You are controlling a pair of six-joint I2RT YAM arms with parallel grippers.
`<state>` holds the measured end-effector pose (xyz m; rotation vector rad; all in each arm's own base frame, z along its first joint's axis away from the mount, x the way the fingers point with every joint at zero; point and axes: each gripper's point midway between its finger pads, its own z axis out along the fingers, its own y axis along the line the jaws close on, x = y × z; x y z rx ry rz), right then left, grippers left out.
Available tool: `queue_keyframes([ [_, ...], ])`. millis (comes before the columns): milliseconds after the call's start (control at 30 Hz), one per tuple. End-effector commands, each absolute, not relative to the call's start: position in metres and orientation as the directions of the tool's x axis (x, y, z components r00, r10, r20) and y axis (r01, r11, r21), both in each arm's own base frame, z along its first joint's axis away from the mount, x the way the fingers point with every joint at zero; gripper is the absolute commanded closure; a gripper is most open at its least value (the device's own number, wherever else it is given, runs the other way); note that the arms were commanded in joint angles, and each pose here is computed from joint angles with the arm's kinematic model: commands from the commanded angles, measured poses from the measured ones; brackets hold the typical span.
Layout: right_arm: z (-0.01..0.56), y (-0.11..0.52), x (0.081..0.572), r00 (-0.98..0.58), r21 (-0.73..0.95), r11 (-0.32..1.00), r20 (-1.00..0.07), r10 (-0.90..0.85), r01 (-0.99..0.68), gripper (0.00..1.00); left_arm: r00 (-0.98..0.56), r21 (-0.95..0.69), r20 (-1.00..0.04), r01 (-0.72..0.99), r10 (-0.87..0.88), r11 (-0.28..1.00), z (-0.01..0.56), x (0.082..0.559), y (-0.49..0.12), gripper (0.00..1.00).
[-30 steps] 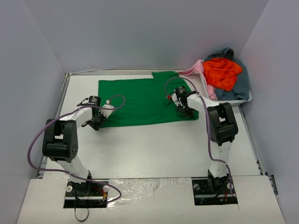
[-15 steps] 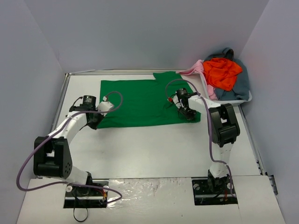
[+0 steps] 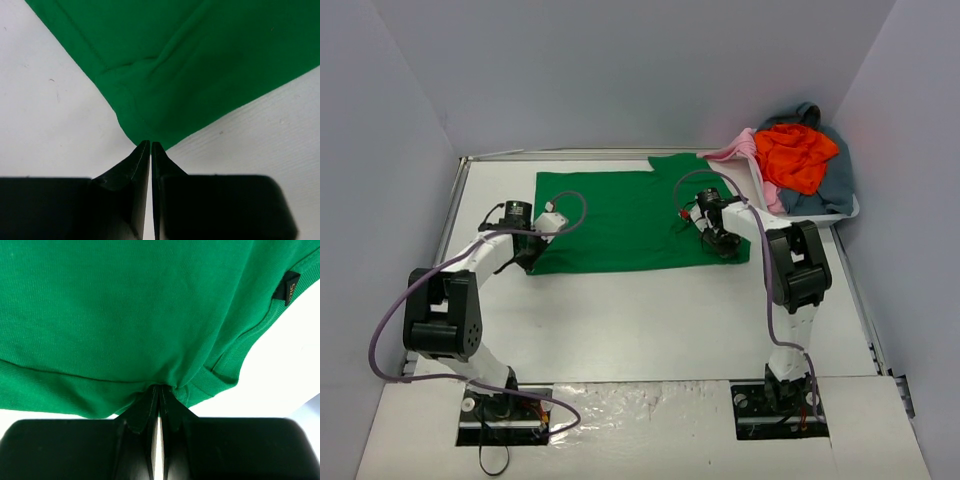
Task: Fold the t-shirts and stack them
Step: Fold the flattened tshirt in 1/3 of the way
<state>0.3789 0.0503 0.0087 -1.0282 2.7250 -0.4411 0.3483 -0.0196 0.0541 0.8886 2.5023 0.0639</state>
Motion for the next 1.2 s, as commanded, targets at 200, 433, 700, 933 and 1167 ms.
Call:
queue_keyframes([
  [200,-0.013,0.046,0.358,-0.760,-0.272,0.727,0.024,-0.649,-0.630,1.00,-0.624,0.237,-0.516,0.554,0.587,0.798,0.075,0.388,-0.029,0.96],
  [433,-0.019,0.047,0.357,-0.761,-0.268,0.727,0.038,-0.648,-0.632,1.00,-0.641,0.187,-0.497,0.580,0.585,0.793,0.059,0.391,-0.036,0.98],
  [700,-0.022,0.047,0.354,-0.761,-0.267,0.726,0.048,-0.646,-0.633,1.00,-0.681,0.138,-0.419,0.606,0.601,0.784,0.030,0.376,-0.035,0.98],
  [933,-0.024,0.046,0.344,-0.755,-0.260,0.719,0.073,-0.652,-0.645,1.00,-0.711,0.134,-0.332,0.616,0.620,0.777,0.013,0.362,-0.030,0.98],
  [1167,-0.025,0.043,0.331,-0.752,-0.249,0.716,0.095,-0.652,-0.652,1.00,-0.704,0.144,-0.257,0.649,0.662,0.747,0.005,0.344,-0.030,0.98],
])
